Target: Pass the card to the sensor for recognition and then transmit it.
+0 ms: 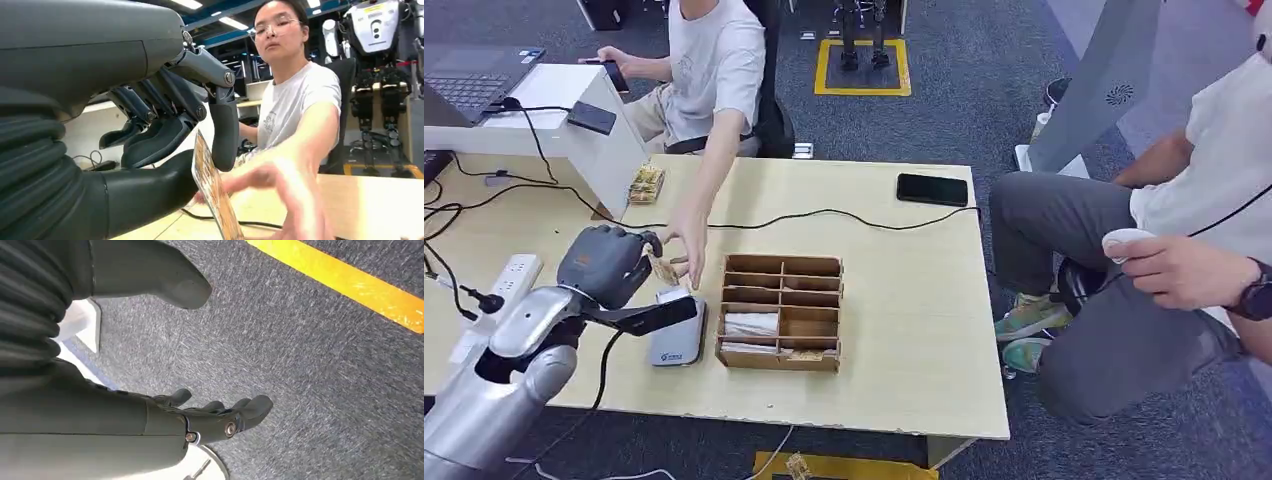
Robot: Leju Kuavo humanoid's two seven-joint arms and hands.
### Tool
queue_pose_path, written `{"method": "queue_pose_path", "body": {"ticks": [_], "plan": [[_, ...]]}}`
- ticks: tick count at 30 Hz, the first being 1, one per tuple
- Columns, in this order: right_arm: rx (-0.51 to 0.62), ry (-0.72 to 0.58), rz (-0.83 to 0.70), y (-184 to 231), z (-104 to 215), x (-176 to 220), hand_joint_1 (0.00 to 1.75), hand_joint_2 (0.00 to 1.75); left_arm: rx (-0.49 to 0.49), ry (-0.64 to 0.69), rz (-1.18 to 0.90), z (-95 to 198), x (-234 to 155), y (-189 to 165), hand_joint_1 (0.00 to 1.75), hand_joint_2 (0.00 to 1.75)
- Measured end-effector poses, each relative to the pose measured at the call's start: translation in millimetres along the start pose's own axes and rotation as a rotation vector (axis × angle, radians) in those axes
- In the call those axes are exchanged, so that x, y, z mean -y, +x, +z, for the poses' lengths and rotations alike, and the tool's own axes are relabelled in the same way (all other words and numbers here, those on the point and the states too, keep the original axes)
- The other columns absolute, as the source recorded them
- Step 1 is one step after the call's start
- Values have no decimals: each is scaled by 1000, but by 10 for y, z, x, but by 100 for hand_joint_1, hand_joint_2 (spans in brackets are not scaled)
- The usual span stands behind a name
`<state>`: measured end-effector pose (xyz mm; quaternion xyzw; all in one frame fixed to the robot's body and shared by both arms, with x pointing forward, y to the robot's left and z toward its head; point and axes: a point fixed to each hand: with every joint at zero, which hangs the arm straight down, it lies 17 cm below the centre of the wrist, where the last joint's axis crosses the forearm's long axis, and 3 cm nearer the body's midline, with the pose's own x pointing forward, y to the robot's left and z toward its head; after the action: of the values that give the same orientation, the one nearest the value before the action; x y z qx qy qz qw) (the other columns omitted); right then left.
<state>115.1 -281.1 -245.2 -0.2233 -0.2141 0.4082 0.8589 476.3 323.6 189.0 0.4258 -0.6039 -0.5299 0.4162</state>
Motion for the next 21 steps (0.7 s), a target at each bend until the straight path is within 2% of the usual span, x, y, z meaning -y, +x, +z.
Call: {"method": "queue_pose_path", "body": {"ticks": [17,18,21], "plan": [[-5,-4,-6,-18,3,6,0,175,-29,1,24,-92,36,-54,175,175],[-5,-3,-7,-17,3,4,0,175,-30,1,26,-97,39,-52,0,175],[-4,-5,-6,-17,2,9,0,175,-32,-1,28,-101,54,-57,0,175]]}}
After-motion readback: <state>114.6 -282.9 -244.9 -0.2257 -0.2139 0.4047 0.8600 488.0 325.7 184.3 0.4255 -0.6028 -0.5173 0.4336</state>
